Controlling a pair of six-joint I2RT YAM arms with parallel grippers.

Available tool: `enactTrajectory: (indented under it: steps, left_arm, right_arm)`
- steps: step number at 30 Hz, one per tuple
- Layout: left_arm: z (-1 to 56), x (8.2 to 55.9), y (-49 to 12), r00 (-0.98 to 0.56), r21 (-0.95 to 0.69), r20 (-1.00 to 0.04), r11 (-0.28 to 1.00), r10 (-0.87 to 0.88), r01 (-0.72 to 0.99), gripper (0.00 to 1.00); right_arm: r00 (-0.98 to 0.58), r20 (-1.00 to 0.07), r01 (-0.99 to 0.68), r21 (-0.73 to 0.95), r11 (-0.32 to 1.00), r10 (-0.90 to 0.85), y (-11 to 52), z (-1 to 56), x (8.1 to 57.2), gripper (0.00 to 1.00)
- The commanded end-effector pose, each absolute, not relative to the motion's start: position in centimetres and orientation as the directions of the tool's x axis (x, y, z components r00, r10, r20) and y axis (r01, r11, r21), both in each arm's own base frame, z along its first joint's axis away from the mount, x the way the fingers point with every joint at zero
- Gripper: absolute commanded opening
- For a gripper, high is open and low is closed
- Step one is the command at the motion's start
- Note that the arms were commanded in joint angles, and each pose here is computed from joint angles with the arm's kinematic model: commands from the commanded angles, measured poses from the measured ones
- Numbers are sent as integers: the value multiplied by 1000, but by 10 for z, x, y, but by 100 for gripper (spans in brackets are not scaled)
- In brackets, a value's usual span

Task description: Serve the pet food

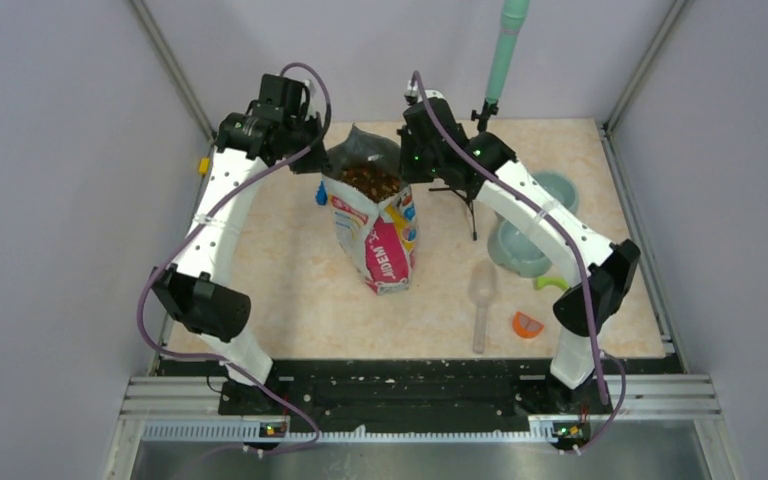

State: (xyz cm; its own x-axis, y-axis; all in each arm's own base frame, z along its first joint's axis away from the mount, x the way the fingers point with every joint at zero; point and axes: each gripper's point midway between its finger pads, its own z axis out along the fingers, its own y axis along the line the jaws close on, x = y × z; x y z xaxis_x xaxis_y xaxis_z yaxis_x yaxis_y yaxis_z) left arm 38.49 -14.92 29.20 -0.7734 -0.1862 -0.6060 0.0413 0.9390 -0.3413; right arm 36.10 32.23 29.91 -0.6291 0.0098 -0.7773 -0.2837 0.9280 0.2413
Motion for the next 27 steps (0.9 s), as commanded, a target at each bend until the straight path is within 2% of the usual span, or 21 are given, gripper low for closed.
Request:
enactTrajectory:
  steps: [1,7,12,16,17,20,21,23,27]
  left_arm:
    - [424,414,-144,-475,-388,-838,905,-267,176,0]
    - [443,416,-159,-455,-426,-845,869,-282,251,0]
    - [396,404,-172,-585,-420,-786,867,-199,269,0]
    - [369,383,-170,-597,-267,-799,933,-75,240,0]
    - [370,378,-172,-592,-242,-804,939,-53,245,5]
    - [372,363,-175,-596,-195,-803,949,-8,249,53]
    - [370,359,-177,-605,-182,-796,951,7,251,67]
    - [364,350,-182,-624,-157,-781,956,32,246,79]
    - [349,341,-189,-647,-114,-760,970,56,217,82]
  right_arm:
    - [-558,-812,-395,444,804,174,349,380,354,0]
    - [-643,-745,-470,566,677,176,386,373,313,0]
    - [-681,-719,-408,531,743,140,375,323,310,0]
    - [-703,-699,-350,498,793,128,354,285,306,0]
    - [-709,-694,-348,499,793,125,352,280,303,0]
    - [-711,-692,-356,505,786,122,350,277,298,0]
    - [-710,-694,-361,506,783,120,350,277,298,0]
    - [-703,-701,-376,507,776,118,351,278,297,0]
    - [-691,-713,-383,504,774,122,352,282,300,0]
